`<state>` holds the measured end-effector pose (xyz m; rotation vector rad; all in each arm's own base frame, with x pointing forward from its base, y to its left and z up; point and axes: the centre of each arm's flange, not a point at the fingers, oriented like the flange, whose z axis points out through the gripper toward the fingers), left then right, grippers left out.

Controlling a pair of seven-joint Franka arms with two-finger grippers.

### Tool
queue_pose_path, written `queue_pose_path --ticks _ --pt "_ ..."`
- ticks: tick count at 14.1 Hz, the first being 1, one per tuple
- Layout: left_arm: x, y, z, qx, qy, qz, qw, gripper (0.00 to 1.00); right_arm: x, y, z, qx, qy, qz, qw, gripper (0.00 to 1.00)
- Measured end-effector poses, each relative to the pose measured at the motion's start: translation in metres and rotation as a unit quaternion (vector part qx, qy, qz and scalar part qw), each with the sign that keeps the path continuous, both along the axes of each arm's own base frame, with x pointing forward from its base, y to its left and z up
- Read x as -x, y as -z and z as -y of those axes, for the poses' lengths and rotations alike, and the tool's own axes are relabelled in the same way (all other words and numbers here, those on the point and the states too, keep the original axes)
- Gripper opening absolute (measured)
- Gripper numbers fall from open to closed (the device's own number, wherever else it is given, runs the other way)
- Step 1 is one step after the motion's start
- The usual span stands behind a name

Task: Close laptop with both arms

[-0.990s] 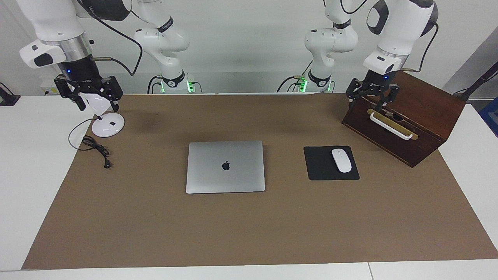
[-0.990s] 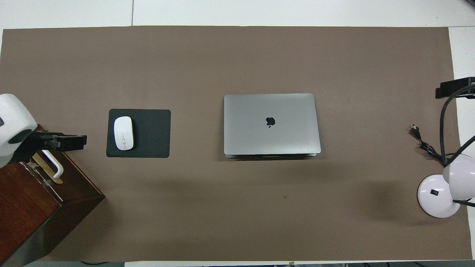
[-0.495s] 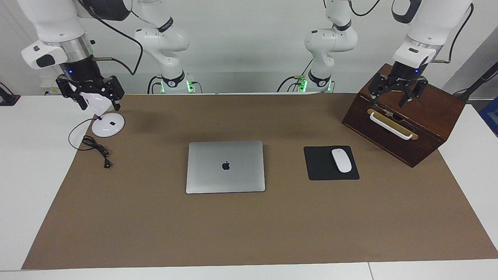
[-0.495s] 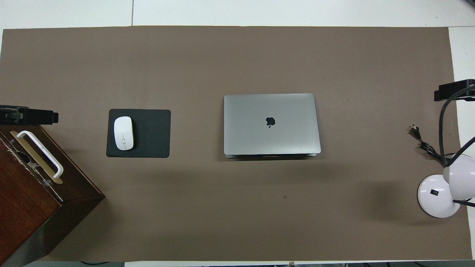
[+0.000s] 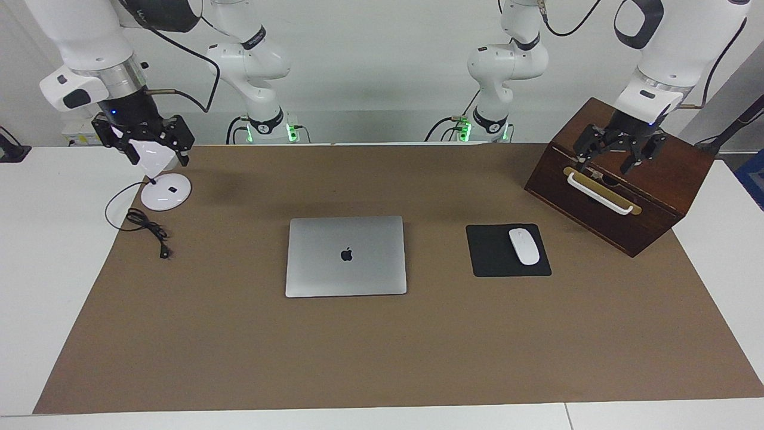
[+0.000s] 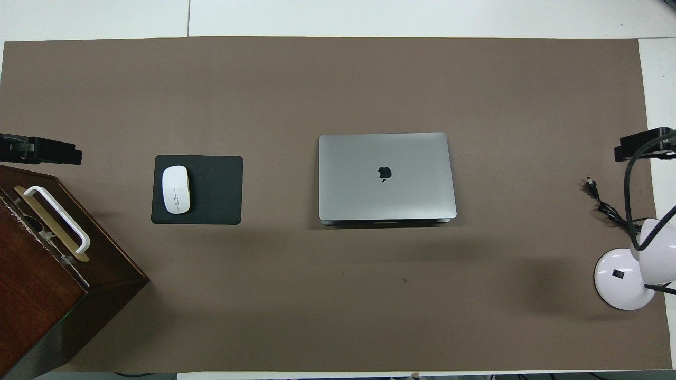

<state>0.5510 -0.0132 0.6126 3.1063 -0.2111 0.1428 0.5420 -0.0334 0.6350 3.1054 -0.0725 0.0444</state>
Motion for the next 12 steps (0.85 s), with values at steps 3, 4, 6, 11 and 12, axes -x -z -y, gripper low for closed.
queue_pose_path --ticks 3,4,6,11,12 --pt "0.0002 0.0026 -0.0009 -0.013 0.002 -0.006 1.0 1.0 0.003 0.0026 -0.0024 -0.001 -0.002 -0.015 1.0 1.0" --pt "0.0002 0.0026 -0.0007 -0.014 0.003 -0.006 1.0 1.0 0.0035 0.003 -0.003 -0.001 -0.002 -0.017 1.0 1.0" --pt "0.0003 0.0027 0.0001 -0.014 0.003 -0.007 1.0 1.0 0.0047 0.0041 -0.0057 -0.001 -0.004 -0.023 1.0 1.0" --pt "0.0005 0.0029 0.0011 -0.015 0.004 -0.008 1.0 1.0 0.0056 0.005 -0.0094 -0.001 -0.007 -0.028 1.0 1.0" --pt "0.0005 0.0029 0.0011 -0.015 0.004 -0.008 1.0 1.0 0.0056 0.005 -0.0094 -0.001 -0.007 -0.029 1.0 1.0"
